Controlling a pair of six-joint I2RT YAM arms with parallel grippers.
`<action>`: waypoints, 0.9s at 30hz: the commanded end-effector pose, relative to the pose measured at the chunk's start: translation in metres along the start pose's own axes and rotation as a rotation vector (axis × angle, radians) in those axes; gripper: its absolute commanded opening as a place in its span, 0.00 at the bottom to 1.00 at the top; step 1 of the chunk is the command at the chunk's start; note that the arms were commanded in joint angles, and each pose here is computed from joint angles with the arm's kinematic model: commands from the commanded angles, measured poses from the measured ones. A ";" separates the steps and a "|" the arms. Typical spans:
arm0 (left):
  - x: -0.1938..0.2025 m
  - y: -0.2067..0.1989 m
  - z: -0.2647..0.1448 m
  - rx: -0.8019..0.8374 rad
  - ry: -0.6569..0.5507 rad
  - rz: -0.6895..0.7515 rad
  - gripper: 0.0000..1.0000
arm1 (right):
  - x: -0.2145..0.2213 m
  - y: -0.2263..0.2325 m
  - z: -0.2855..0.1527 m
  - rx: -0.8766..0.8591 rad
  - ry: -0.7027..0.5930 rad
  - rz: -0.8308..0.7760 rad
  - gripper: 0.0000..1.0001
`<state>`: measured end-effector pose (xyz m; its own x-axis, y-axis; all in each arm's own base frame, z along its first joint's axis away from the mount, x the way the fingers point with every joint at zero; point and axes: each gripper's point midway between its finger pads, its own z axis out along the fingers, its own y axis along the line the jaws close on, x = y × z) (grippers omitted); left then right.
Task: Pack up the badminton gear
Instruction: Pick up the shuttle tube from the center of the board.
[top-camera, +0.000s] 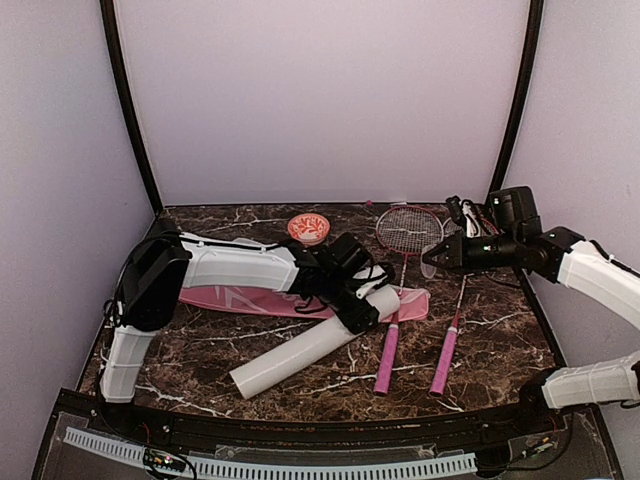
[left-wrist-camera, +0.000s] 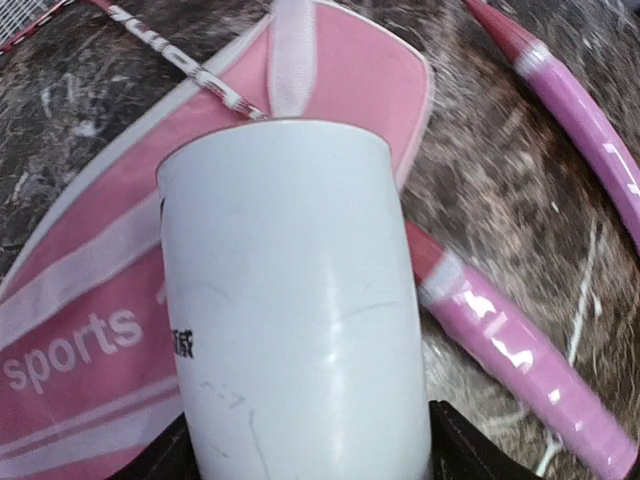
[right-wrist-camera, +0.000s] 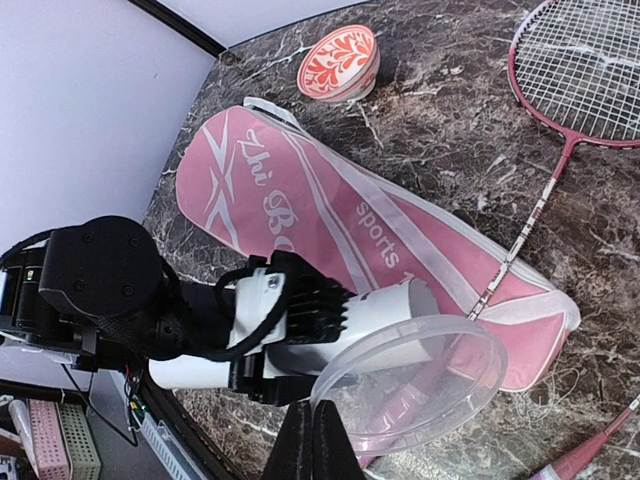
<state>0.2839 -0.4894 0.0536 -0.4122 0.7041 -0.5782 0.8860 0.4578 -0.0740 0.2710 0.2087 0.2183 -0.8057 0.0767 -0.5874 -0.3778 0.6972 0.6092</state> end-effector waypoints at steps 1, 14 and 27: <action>0.007 -0.040 -0.044 0.193 -0.051 0.204 0.72 | 0.012 0.005 0.003 -0.068 0.032 0.004 0.00; 0.045 -0.062 -0.103 0.278 -0.204 0.343 0.69 | 0.077 0.031 0.016 -0.408 0.246 0.076 0.00; 0.026 -0.074 -0.176 0.250 -0.443 0.421 0.68 | 0.093 0.108 -0.026 -0.740 0.350 0.084 0.00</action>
<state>0.1753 -0.4094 0.1324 -0.0529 0.6152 -0.7866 0.9983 0.0507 -0.0275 0.1632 0.2664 0.2004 -0.9255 -0.1612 -0.3427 -0.3695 0.1868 0.9103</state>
